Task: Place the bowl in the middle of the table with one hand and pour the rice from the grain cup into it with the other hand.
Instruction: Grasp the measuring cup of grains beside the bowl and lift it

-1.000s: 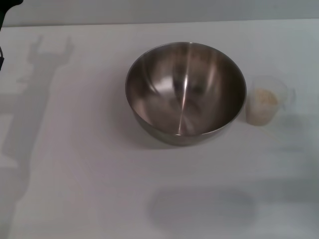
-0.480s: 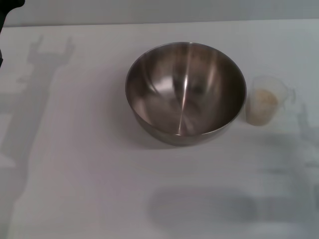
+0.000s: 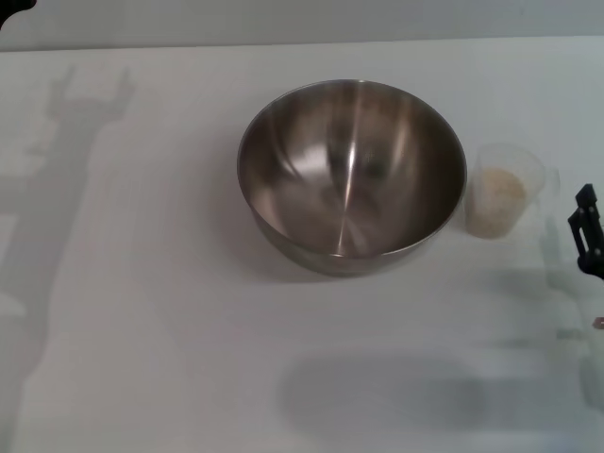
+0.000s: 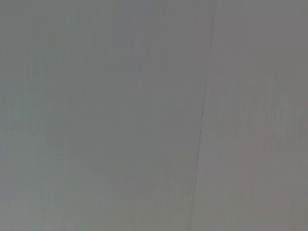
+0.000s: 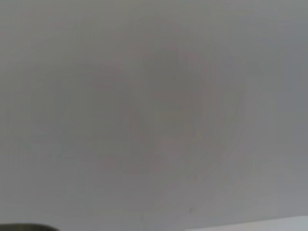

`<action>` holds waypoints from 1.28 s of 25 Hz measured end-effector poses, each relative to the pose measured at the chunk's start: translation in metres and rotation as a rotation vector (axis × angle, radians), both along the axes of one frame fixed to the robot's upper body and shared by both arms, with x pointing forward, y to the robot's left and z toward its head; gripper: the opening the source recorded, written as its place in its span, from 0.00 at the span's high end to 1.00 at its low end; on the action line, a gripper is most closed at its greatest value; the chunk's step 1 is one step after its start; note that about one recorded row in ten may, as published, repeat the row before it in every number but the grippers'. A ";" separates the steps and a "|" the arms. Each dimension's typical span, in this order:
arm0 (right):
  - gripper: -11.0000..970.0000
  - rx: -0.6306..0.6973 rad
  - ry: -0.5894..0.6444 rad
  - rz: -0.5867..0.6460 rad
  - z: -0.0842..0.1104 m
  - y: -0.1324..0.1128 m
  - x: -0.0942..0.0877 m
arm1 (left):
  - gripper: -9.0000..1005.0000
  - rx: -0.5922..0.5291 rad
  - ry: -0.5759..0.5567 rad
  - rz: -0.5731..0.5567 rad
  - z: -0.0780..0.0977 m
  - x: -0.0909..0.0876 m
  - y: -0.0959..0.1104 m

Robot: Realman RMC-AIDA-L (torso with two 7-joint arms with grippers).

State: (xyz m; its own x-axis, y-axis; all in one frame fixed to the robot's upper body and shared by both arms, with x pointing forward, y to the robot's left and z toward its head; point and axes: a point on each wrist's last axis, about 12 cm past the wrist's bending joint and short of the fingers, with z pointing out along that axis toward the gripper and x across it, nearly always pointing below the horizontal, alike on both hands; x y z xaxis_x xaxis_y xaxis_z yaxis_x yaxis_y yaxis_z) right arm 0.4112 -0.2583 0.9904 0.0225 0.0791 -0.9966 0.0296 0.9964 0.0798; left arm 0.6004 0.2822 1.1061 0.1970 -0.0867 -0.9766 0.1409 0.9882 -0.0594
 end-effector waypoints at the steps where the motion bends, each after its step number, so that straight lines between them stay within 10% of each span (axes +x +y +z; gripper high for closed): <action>1: 0.33 -0.004 0.008 0.001 -0.001 0.001 0.000 | 0.17 0.000 0.000 0.000 0.000 0.000 0.000; 32: 0.33 -0.049 0.099 0.034 -0.009 0.003 0.020 | 0.17 0.000 -0.006 0.002 0.003 0.004 -0.001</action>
